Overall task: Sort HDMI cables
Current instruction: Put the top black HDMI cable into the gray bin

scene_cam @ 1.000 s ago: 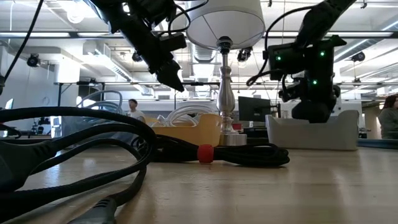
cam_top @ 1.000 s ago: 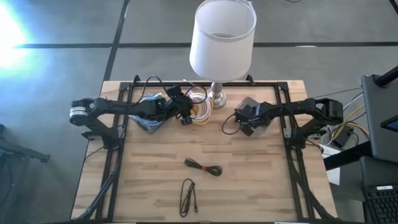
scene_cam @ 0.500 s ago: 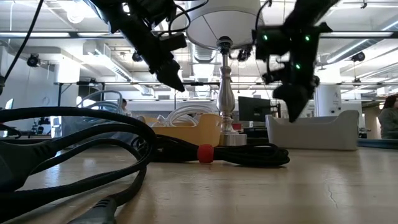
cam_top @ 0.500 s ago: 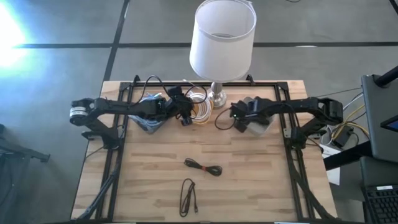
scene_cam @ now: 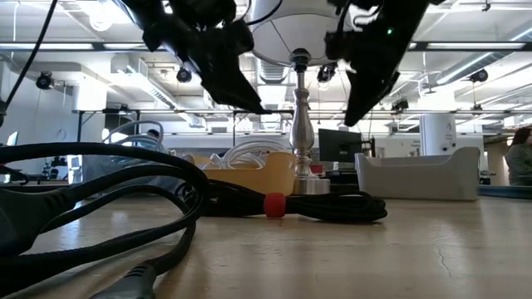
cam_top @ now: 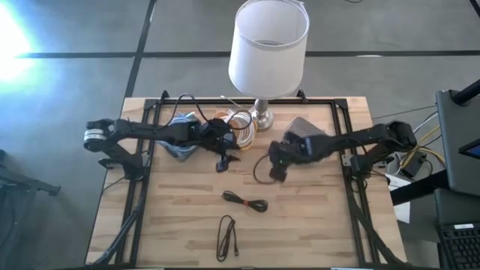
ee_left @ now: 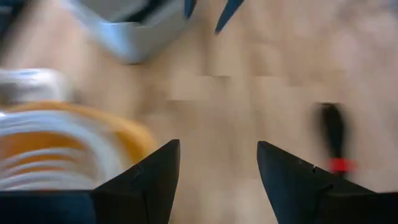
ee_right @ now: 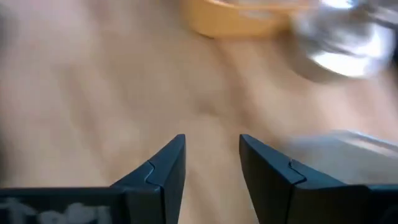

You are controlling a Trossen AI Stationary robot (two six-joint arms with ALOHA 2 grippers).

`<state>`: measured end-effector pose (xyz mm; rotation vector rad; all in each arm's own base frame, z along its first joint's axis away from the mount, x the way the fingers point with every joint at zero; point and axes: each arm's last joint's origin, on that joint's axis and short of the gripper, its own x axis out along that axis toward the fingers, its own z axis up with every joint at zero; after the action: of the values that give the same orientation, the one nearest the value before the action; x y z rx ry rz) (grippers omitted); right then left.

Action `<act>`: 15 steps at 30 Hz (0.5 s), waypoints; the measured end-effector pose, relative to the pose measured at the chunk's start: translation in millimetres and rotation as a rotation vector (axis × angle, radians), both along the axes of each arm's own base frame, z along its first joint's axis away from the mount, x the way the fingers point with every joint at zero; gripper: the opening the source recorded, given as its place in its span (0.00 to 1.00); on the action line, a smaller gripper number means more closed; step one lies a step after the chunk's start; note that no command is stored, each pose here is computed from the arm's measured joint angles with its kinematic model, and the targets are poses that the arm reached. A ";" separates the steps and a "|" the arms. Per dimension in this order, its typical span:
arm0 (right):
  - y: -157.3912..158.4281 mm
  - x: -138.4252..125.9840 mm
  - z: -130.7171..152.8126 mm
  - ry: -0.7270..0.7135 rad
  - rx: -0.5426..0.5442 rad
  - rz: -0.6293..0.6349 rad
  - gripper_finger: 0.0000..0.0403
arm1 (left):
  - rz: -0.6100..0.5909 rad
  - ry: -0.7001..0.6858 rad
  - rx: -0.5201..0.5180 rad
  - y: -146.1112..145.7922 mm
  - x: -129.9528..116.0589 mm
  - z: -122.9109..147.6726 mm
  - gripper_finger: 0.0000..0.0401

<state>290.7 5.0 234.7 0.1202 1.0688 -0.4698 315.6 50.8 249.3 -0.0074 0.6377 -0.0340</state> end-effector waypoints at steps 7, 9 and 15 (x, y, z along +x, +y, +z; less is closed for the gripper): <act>55.8 9.6 -22.7 -0.205 0.241 0.258 0.37 | -0.107 0.033 -0.149 -18.2 -2.8 -10.9 0.54; 69.4 12.5 -29.9 -0.266 0.278 0.282 0.36 | -0.107 0.052 -0.164 -21.8 -4.8 -16.7 0.54; 101.0 20.2 -60.2 -0.290 0.295 0.355 0.35 | -0.076 0.108 -0.185 -27.4 -11.0 -32.1 0.54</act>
<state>311.0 106.0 174.5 0.2462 0.8440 0.0288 304.5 23.4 217.2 -0.1651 0.7408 -0.1667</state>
